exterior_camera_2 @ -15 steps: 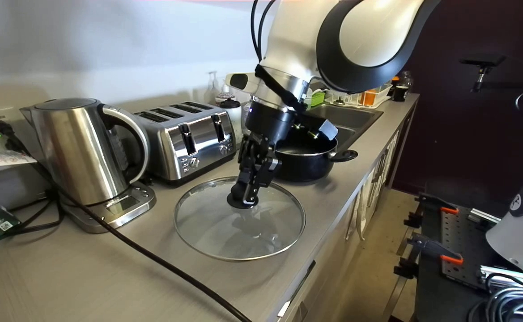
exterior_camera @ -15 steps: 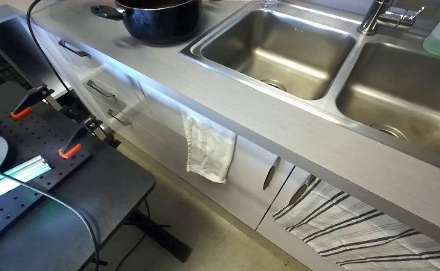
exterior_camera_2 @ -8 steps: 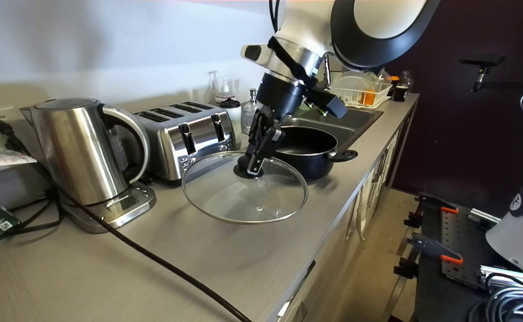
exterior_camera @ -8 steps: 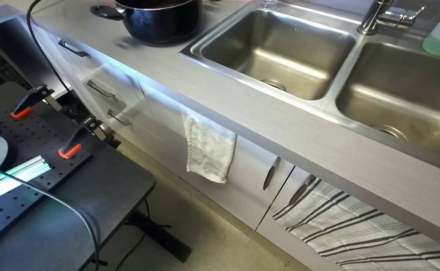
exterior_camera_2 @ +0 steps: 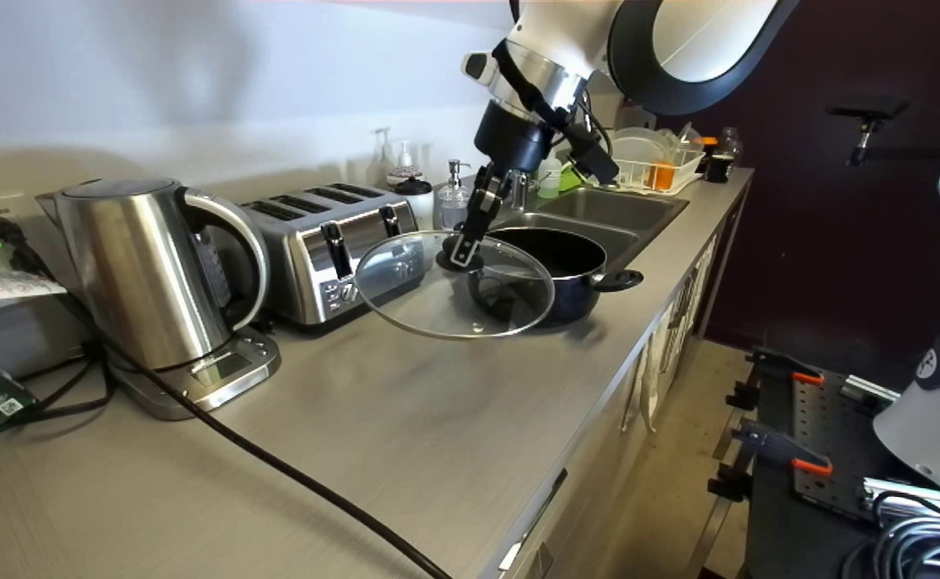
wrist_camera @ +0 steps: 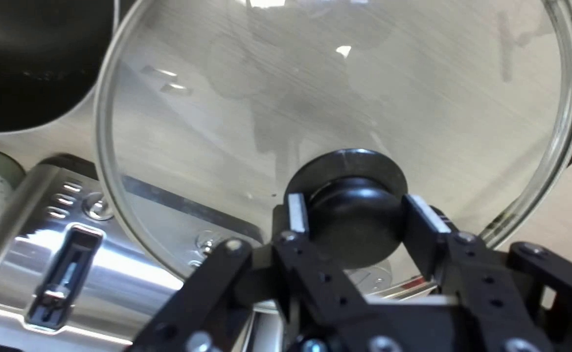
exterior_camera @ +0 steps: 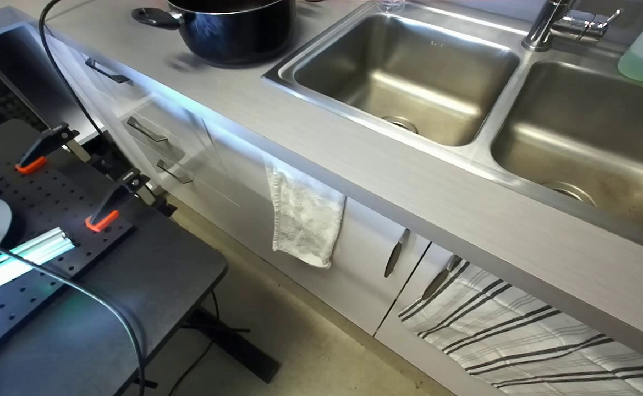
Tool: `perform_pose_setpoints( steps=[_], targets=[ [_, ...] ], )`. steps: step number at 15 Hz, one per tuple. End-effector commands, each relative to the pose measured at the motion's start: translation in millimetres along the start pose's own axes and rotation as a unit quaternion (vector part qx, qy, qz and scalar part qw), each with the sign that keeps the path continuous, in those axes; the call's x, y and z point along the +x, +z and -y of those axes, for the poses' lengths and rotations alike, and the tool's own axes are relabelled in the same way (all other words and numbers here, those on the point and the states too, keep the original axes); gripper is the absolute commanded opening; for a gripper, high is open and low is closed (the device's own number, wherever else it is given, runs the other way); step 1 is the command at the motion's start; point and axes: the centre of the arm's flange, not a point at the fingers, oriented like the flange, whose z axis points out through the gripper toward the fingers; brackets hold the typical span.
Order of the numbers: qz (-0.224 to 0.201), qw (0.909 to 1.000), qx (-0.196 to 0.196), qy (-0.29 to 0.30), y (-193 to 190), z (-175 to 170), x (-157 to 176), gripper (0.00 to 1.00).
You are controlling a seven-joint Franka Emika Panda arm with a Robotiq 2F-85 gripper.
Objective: Put the glass lid on the black pot
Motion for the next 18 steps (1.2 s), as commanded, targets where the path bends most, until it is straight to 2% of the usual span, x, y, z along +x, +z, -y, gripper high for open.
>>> perform_pose_setpoints(
  steps=[1, 7, 18],
  targets=[
    [-0.016, 0.9971, -0.044, 0.06, -15, -3, 5, 0.25],
    [-0.011, 0.9876, -0.08, 0.135, -19, -22, 2, 0.25],
    [-0.016, 0.9621, -0.06, 0.265, -30, -93, -7, 0.25]
  ],
)
